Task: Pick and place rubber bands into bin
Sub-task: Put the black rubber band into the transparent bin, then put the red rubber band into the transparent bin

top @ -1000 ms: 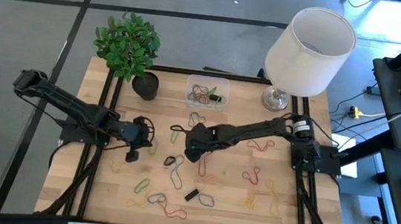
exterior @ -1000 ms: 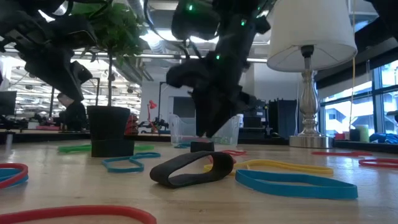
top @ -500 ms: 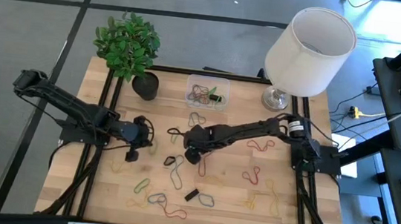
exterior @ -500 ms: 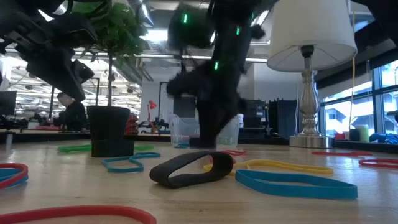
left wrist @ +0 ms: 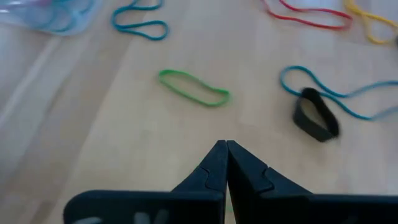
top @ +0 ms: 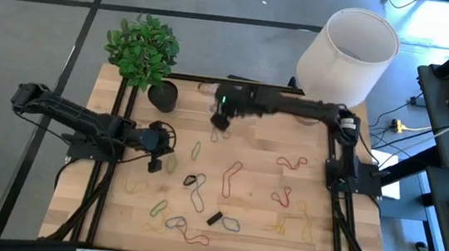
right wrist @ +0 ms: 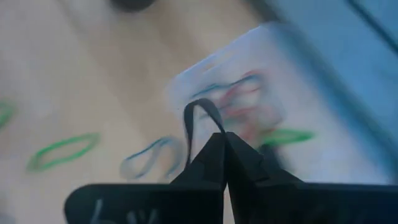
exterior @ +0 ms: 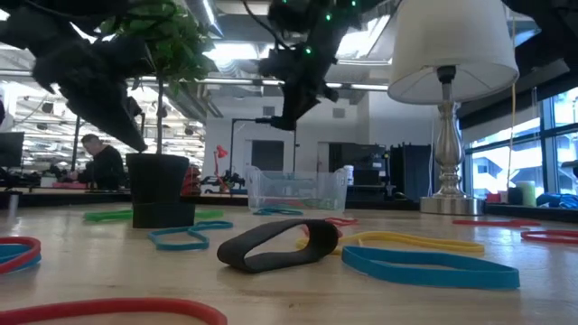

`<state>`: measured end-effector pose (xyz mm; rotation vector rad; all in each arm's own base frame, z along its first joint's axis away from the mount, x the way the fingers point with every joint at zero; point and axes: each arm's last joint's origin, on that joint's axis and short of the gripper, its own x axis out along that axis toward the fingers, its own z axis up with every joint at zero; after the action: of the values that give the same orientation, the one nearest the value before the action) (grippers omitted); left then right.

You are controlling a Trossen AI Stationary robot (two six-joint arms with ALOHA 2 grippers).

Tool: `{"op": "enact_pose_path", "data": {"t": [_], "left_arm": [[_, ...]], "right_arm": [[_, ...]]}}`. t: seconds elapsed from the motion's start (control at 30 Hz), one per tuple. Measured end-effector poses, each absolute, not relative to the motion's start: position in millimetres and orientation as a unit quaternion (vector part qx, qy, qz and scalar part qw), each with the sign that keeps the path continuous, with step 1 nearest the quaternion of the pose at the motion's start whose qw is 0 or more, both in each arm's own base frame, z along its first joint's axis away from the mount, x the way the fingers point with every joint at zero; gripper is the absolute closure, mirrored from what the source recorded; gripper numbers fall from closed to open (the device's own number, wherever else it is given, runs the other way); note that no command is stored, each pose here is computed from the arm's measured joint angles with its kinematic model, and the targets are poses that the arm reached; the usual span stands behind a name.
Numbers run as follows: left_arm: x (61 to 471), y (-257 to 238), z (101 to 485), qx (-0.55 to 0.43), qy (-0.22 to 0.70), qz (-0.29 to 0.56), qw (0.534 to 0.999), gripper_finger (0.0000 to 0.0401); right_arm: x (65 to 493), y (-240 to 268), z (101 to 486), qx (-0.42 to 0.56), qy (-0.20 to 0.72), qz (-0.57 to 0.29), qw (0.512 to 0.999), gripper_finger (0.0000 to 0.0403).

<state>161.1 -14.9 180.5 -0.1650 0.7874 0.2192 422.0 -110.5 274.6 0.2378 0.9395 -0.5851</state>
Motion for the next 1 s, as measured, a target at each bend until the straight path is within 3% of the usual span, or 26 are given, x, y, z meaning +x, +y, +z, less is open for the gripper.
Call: {"op": "enact_pose_path", "data": {"t": [0.13,0.33,0.77,1.0], "left_arm": [[162,-3,181,-0.09,0.373,0.148,0.912,0.0398],[164,11,183,-0.107,0.356,0.186,0.909,0.0399],[164,26,185,-0.133,0.339,0.226,0.904,0.0399],[164,25,184,-0.132,0.344,0.206,0.907,0.0398]], "right_arm": [[407,-154,271,0.116,0.456,-0.29,0.833,0.0401],[385,-191,236,0.131,0.495,-0.289,0.809,0.0401],[379,-197,217,0.133,0.503,-0.284,0.805,0.0323],[380,-198,218,0.134,0.498,-0.286,0.808,0.0309]]}}
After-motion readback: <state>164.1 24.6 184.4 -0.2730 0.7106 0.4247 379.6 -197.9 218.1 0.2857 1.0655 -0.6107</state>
